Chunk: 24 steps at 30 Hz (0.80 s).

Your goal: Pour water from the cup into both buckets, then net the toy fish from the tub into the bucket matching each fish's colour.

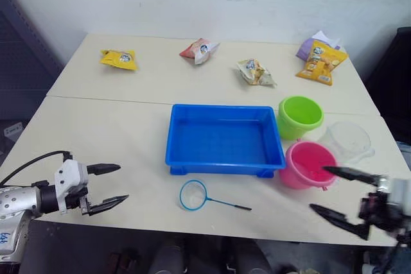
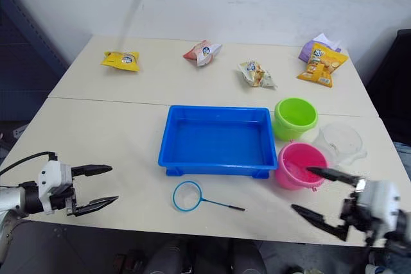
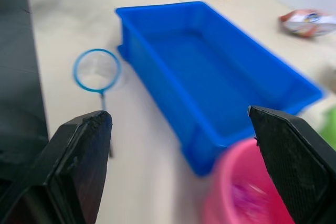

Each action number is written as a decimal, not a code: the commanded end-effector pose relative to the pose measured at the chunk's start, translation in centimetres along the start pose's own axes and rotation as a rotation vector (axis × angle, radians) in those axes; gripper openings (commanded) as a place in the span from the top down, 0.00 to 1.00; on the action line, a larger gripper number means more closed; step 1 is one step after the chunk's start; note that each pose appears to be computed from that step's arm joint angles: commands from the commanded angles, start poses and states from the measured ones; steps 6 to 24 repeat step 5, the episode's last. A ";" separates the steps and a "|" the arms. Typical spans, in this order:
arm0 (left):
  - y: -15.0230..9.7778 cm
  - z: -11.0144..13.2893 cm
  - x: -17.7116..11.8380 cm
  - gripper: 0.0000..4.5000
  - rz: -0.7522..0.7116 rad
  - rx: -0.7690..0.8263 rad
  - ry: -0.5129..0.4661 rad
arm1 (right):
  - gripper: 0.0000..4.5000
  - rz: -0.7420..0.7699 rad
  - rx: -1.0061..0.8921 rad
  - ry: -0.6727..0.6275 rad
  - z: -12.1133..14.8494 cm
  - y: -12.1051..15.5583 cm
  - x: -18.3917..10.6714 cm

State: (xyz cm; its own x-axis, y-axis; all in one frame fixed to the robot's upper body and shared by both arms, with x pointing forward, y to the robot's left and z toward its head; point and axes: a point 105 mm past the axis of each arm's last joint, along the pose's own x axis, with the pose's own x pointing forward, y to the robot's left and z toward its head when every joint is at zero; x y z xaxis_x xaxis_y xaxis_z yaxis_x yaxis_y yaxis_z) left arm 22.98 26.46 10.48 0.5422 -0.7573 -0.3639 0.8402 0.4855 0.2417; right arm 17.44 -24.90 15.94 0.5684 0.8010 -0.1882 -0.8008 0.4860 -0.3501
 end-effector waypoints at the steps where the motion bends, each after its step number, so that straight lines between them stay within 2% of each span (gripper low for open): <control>1: 0.8 0.1 -0.2 0.00 0.046 0.081 0.015 | 0.02 -0.015 -0.048 0.046 0.1 -0.9 -2.1; 5: 2.6 0.1 -0.3 0.00 0.120 0.114 0.019 | 0.02 -0.015 -0.091 0.058 0.2 -1.6 -2.1; 24: 2.6 0.1 -0.3 0.00 0.120 0.114 0.019 | 0.02 -0.015 -0.091 0.058 0.2 -1.6 -2.1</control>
